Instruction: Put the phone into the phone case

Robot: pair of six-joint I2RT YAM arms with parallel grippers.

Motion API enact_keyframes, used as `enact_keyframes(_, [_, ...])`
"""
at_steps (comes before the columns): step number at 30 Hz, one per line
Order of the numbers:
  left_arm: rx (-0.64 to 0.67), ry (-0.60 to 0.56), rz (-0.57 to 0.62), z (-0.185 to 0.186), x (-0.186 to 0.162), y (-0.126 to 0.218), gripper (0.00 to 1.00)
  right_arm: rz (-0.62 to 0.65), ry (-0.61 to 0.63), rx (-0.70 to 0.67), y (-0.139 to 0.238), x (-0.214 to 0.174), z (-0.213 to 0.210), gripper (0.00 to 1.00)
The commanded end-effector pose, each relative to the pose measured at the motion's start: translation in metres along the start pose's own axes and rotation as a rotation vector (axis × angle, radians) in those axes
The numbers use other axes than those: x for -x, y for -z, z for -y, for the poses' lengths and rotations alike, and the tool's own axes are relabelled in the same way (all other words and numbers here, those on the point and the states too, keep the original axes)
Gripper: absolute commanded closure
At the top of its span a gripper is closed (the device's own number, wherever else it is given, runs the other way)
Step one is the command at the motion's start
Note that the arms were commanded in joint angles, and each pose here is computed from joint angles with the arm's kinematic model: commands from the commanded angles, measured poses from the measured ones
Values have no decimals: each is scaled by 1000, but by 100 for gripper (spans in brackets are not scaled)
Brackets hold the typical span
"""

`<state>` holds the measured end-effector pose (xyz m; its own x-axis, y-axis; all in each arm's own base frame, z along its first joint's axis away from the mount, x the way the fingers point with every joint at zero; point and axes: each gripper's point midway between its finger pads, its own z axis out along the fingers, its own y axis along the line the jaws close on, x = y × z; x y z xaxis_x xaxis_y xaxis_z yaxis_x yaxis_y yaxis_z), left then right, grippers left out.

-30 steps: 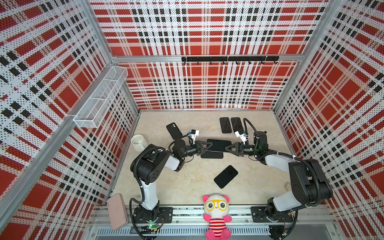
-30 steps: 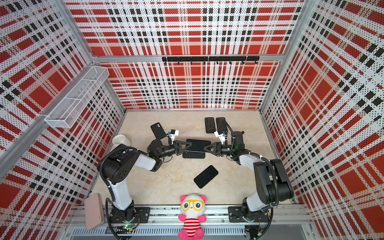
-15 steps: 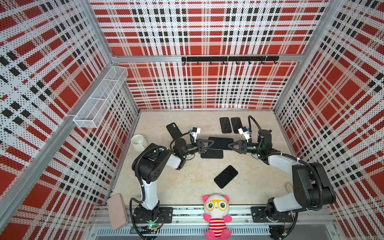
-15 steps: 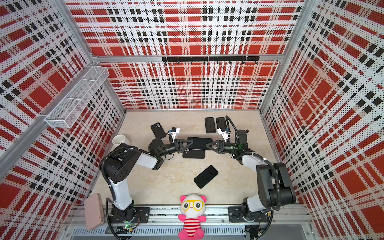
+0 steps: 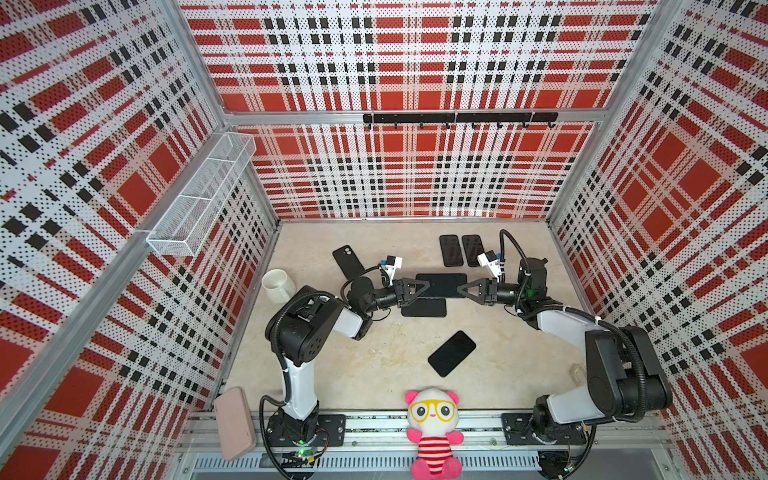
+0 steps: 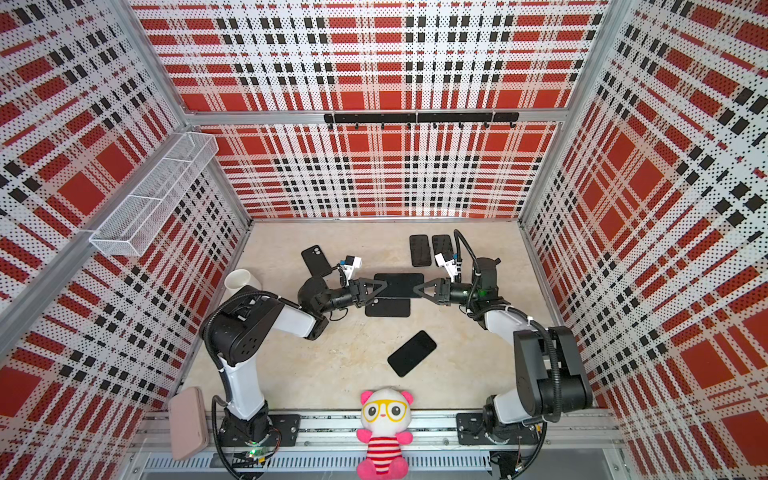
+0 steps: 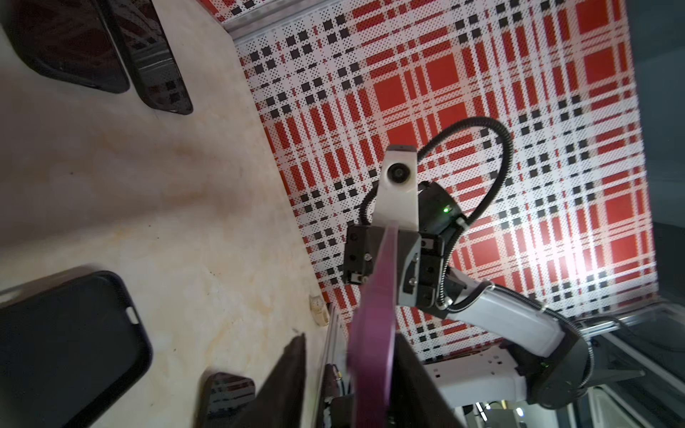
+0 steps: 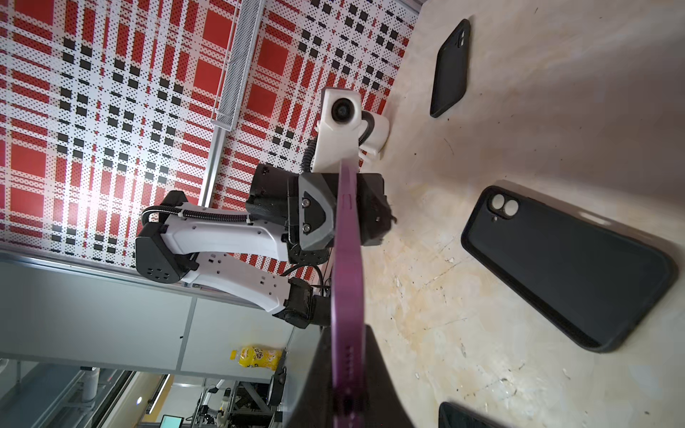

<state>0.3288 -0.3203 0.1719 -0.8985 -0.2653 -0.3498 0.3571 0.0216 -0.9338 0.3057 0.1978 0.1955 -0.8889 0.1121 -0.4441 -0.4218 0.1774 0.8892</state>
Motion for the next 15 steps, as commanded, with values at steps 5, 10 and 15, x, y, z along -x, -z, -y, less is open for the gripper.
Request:
enact_keyframes(5, [90,-55,24,-10,19,12,14,51,73,9,17,11,-14,97])
enact_keyframes(10, [260,-74,55,-32,38,32,2,63,34,-140,28,9,10,100])
enact_keyframes(15, [626,-154,-64,-76,57,51,2,37,-2,-286,34,6,32,100])
